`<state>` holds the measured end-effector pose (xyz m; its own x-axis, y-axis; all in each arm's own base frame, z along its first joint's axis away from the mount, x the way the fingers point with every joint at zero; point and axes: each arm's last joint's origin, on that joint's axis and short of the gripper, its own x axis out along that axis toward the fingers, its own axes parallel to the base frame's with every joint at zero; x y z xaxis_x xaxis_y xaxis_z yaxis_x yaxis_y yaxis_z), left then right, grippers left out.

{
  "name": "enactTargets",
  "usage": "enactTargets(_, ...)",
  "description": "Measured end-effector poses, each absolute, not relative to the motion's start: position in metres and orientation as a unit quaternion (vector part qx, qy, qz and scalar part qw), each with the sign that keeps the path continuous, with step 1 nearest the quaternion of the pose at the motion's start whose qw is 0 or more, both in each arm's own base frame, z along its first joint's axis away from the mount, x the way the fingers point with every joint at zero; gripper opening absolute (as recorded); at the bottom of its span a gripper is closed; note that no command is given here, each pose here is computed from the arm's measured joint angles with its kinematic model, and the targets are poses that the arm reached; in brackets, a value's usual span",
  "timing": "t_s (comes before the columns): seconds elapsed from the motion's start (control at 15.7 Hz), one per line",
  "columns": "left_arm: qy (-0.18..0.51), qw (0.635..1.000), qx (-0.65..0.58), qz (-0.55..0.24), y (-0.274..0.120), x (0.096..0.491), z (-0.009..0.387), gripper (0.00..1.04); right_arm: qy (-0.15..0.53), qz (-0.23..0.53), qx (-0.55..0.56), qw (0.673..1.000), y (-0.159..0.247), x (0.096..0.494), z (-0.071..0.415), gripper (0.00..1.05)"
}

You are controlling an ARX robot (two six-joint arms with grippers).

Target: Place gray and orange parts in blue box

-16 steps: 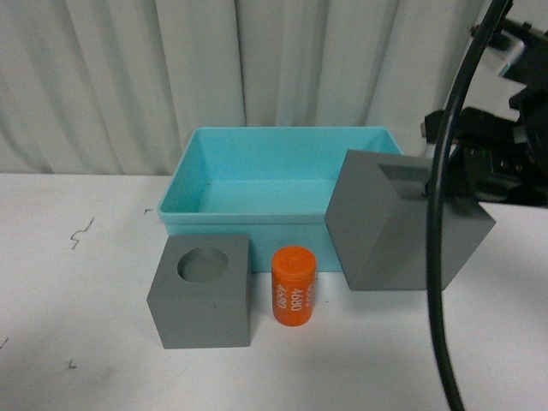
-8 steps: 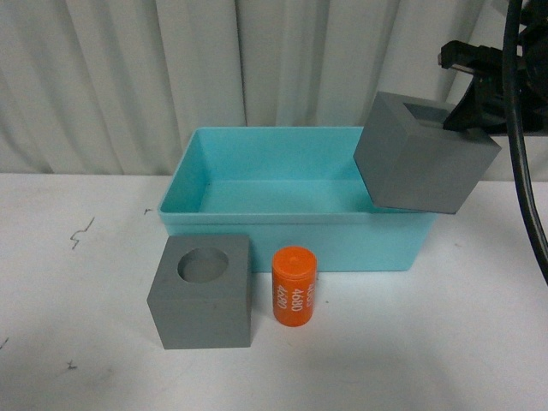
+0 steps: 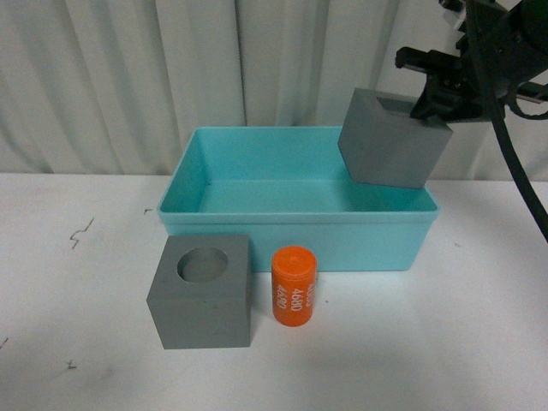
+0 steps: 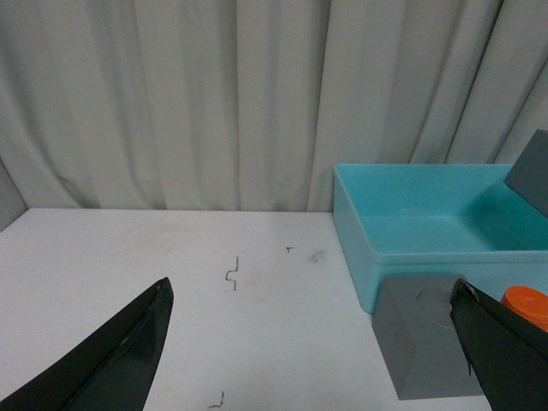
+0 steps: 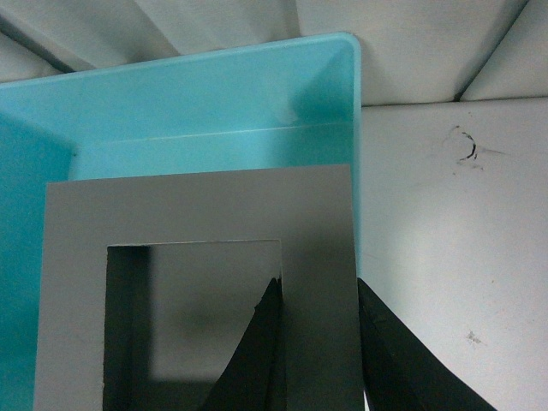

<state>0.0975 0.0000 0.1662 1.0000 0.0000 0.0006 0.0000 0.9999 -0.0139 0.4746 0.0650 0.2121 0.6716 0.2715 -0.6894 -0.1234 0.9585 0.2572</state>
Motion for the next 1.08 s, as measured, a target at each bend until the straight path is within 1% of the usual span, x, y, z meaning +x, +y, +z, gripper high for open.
enactTargets(0.13,0.000,1.000,-0.007,0.000,0.000,0.097,0.166,0.98,0.395,0.106,0.091,0.908,0.073,0.483,0.201,0.18)
enactTargets(0.25,0.000,1.000,-0.007,0.000,0.000,0.097,0.166,0.98,0.401,0.110,0.082,0.906,0.090,0.483,0.193,0.18)
enactTargets(0.38,0.000,1.000,-0.007,0.000,0.000,0.097,0.166,0.98,0.405,0.089,0.064,0.908,0.101,0.479,0.188,0.18)
enactTargets(0.57,0.000,1.000,-0.007,0.000,0.000,0.097,0.166,0.98,0.418,0.042,0.065,0.905,0.101,0.481,0.171,0.18)
enactTargets(0.89,0.000,1.000,-0.007,0.000,0.000,0.097,0.166,0.98,0.421,0.033,0.075,0.903,0.099,0.481,0.170,0.18)
enactTargets(0.95,0.000,1.000,-0.007,0.000,0.000,0.097,0.166,0.98,0.419,0.031,0.078,0.904,0.099,0.482,0.171,0.25)
enactTargets(1.08,0.000,1.000,-0.007,0.000,0.000,0.097,0.166,0.98,0.402,0.030,0.090,0.911,0.099,0.484,0.174,0.47)
